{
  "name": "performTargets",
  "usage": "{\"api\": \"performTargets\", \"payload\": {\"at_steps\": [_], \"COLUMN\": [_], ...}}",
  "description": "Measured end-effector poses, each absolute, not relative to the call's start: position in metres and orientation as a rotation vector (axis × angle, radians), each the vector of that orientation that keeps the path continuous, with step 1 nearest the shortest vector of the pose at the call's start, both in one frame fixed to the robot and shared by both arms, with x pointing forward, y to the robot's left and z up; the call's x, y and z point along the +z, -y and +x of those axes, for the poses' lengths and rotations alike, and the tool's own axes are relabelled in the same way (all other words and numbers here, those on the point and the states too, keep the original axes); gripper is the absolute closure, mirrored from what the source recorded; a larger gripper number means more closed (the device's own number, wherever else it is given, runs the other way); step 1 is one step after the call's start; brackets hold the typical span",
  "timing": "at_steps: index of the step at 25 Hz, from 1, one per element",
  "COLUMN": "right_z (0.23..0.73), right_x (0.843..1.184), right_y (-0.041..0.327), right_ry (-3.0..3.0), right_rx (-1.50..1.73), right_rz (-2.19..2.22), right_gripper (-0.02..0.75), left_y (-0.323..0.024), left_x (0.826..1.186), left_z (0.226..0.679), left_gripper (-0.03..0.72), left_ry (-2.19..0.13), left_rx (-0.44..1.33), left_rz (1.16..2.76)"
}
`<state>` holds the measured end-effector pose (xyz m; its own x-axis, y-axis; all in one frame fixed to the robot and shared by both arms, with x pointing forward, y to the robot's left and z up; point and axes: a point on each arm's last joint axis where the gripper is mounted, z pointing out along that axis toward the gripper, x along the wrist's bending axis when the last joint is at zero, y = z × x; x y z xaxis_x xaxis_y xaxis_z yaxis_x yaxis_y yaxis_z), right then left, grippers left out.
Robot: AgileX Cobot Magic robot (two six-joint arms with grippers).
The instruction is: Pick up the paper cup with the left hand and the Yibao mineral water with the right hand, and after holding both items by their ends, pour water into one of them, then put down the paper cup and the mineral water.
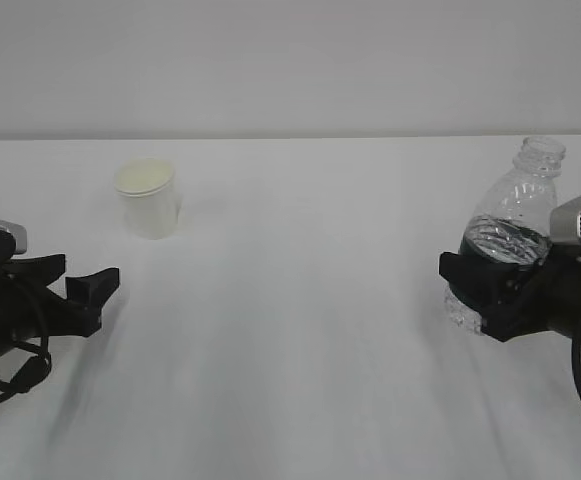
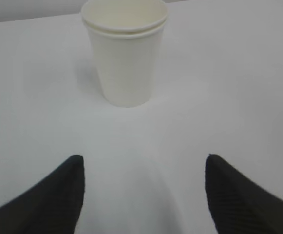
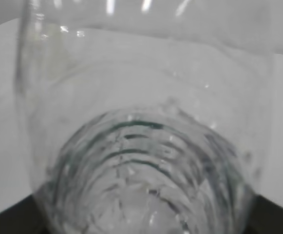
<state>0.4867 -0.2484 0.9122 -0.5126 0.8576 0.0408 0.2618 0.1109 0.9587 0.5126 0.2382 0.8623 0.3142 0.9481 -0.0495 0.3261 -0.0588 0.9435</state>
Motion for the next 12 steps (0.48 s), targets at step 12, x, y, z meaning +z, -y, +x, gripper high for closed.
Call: {"api": "performTargets", "payload": {"at_steps": [12], "right_z": [0.486], "right_x": [0.910], "right_y": [0.248], "right_ry": [-1.874], "right_rx": [1.405], "right_rz": [1.085], "right_gripper": [0.274], "left_y": [-0.233], "left_x": [0.843], "left_z": [0.541], "left_gripper": [0.106], "left_ry": [-1.189], "left_rx": [0.789], "left_rz": [1.588]}}
